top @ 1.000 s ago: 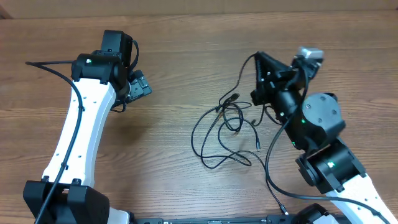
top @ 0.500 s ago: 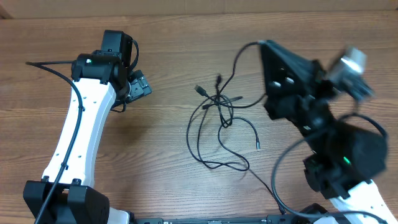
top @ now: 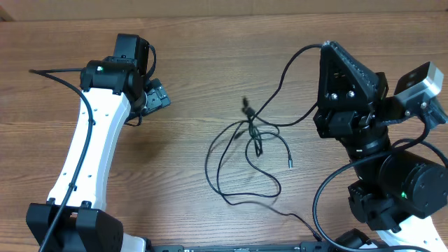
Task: Untangle cables
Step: 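Carry the right gripper with the cable off to the right edge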
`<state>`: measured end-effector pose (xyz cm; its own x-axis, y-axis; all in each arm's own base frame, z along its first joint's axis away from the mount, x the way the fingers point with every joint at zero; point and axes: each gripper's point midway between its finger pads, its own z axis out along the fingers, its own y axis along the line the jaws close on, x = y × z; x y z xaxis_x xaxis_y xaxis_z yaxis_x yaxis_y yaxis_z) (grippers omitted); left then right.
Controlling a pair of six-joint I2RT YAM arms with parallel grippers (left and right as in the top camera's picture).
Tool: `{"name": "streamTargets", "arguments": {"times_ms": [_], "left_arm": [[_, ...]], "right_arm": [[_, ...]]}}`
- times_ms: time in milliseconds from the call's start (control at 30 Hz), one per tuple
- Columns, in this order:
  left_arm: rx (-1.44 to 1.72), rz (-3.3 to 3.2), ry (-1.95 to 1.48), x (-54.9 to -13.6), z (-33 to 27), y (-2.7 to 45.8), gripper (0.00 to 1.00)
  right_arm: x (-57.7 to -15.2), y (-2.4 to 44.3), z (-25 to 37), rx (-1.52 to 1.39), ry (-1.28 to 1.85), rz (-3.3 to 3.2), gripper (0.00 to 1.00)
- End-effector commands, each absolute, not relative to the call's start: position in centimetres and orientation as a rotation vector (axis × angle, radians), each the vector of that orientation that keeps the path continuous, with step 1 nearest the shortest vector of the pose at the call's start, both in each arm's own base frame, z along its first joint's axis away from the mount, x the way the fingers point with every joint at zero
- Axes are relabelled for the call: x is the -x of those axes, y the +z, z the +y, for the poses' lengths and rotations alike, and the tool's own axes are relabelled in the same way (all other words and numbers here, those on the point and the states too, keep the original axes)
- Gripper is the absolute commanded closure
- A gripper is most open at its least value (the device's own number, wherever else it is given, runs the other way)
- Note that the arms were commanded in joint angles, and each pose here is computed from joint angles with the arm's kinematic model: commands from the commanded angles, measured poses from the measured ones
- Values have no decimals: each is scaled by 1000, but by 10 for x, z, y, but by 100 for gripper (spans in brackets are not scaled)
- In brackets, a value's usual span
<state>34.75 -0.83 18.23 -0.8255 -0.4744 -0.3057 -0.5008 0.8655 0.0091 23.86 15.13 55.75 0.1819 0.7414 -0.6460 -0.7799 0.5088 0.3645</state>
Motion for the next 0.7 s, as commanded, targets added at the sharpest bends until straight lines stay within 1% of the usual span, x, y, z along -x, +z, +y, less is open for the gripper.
{"name": "streamTargets", "arguments": {"times_ms": [0,133,300,433,533,667], "left_arm": [[714,2599,198,-371,4,200,0],[710,2501,139,-395,2,210,1],[709,2496,136,-396,1,211,0],[705,2449,29,-411,-10,217,1],[674,2525,-115,-405,-31,210,0],[659,2601,-206,-394,-46,204,0]], "right_arm": [[-235,566,144,24,1076,853,96],[-239,561,146,23,1072,882,96],[-243,556,149,21,1068,914,96],[-246,552,150,21,1062,935,96],[-247,551,150,25,1048,938,96],[-251,551,144,39,969,931,96]]}}
